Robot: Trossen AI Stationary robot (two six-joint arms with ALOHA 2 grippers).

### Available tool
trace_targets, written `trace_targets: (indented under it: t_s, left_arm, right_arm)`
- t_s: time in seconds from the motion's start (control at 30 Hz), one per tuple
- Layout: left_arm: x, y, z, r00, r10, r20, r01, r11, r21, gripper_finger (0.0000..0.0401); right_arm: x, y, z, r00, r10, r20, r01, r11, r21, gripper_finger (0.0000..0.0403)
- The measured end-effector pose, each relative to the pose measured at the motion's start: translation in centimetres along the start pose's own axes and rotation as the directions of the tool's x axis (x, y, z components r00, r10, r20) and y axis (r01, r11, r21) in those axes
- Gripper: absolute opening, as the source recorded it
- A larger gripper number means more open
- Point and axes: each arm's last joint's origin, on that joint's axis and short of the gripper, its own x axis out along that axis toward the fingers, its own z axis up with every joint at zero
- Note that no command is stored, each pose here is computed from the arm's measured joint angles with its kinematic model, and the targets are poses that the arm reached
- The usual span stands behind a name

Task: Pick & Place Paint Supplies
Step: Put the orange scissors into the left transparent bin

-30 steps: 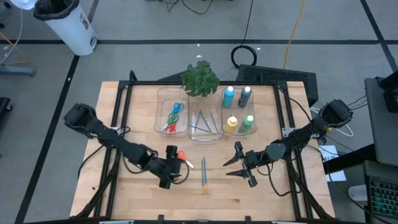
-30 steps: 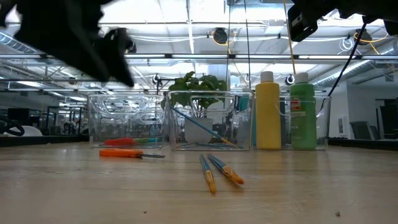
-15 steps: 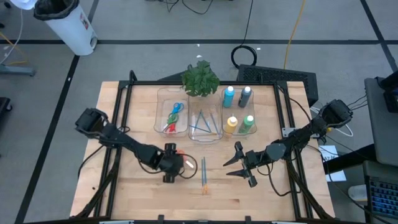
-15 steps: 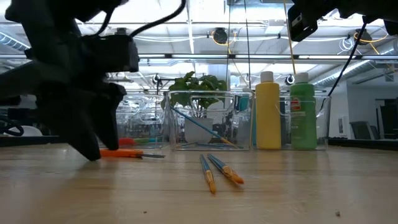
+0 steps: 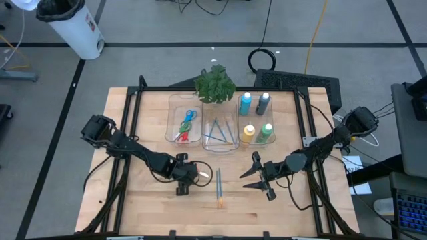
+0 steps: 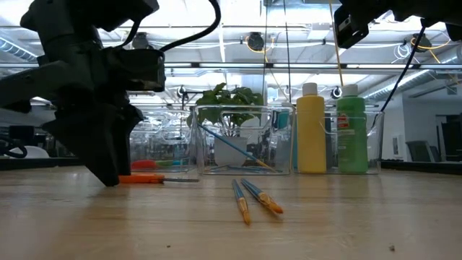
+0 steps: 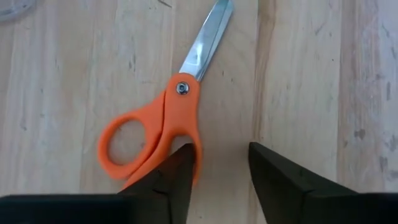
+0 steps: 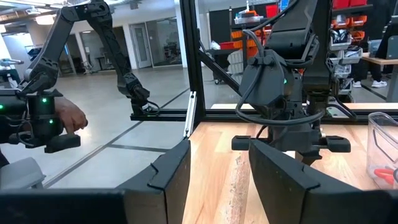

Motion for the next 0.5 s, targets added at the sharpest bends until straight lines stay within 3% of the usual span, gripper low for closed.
trace_targets:
  t_s: [0.23, 0.5]
  left_arm:
    - [0.04, 0.06, -0.02, 1.0, 0.019, 0.006, -0.019, 0.999, -0.029, 0.0099]
    - [0.08, 0.09, -0.02, 1.0, 0.026, 0.009, -0.025, 0.994, -0.104, 0.0058]
  right_arm:
    - [0.0, 0.0, 0.0, 1.0, 0.0, 0.0, 0.0, 1.0, 0.0, 0.0157]
    - [-0.01, 0.0, -0.01, 1.0, 0.0, 0.0, 0.0, 1.0, 0.0, 0.0157]
